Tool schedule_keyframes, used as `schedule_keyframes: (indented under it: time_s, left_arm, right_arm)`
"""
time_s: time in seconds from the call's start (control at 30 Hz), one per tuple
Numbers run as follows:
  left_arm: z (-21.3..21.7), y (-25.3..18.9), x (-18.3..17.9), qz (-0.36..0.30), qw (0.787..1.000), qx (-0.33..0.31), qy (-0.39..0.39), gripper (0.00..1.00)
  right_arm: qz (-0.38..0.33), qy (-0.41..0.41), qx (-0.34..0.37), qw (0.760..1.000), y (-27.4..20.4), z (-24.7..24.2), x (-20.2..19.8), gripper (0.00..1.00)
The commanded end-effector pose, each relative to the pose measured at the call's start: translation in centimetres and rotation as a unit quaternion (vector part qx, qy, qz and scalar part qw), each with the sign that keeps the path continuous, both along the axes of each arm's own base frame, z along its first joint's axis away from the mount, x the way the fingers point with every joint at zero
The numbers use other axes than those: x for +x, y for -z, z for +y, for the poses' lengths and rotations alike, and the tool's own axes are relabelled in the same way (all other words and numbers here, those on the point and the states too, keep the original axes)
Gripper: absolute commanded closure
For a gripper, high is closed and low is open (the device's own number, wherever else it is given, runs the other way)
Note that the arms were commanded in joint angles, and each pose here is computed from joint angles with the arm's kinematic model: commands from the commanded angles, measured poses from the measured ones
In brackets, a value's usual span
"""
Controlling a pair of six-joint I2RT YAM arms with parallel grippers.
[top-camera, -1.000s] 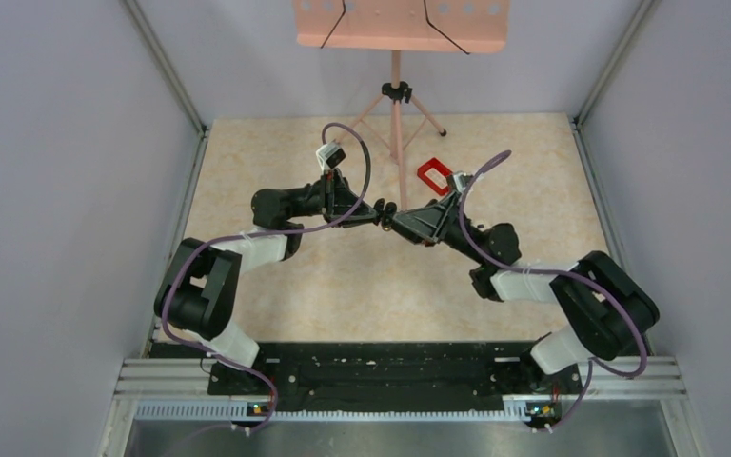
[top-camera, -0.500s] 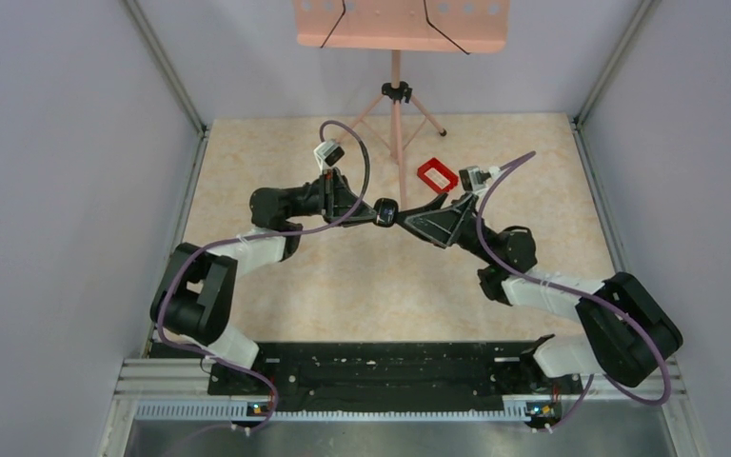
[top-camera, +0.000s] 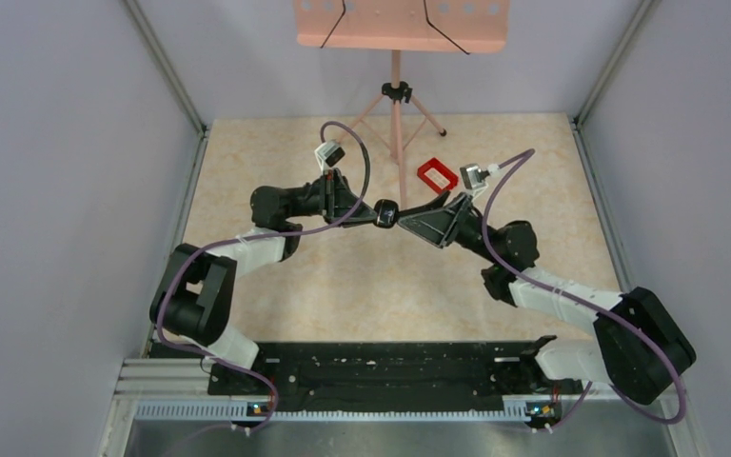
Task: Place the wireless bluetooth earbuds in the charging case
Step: Pass from the left arm to the right
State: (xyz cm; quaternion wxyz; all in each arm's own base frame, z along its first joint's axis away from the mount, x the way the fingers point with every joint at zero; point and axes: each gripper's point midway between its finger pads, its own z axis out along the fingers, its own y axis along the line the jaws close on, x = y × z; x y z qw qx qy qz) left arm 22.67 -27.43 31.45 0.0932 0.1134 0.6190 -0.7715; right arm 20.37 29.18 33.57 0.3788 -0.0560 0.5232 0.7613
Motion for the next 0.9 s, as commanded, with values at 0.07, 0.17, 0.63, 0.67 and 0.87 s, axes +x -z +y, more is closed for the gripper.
schedule_keyframes:
  time_s: [0.07, 0.17, 0.63, 0.67, 0.87]
  left_arm:
    - [0.3, -1.6, -0.8, -0.051, 0.999, -0.014, -0.002, 1.0]
    - [0.3, -1.6, -0.9, -0.052, 0.999, -0.014, -0.002, 1.0]
    - [0.3, -1.6, -1.0, -0.06, 0.998, -0.01, -0.003, 1.0]
    - [0.3, -1.6, -1.0, -0.062, 0.998, -0.009, -0.003, 1.0]
    - [0.4, -1.7, -1.2, -0.071, 0.997, -0.007, -0.002, 0.62]
  right_arm:
    - [-0.045, 0.01, -0.037, 0.998, -1.4, 1.1, 0.2, 0.32]
    - [-0.044, 0.012, -0.052, 0.998, -1.1, 1.6, 0.6, 0.37]
    - [-0.028, 0.019, -0.068, 0.997, -0.4, 2.0, 1.4, 0.88]
    - [-0.026, 0.019, -0.069, 0.997, -0.3, 2.1, 1.4, 0.95]
    - [-0.016, 0.023, -0.073, 0.997, 0.0, 2.2, 1.7, 1.0]
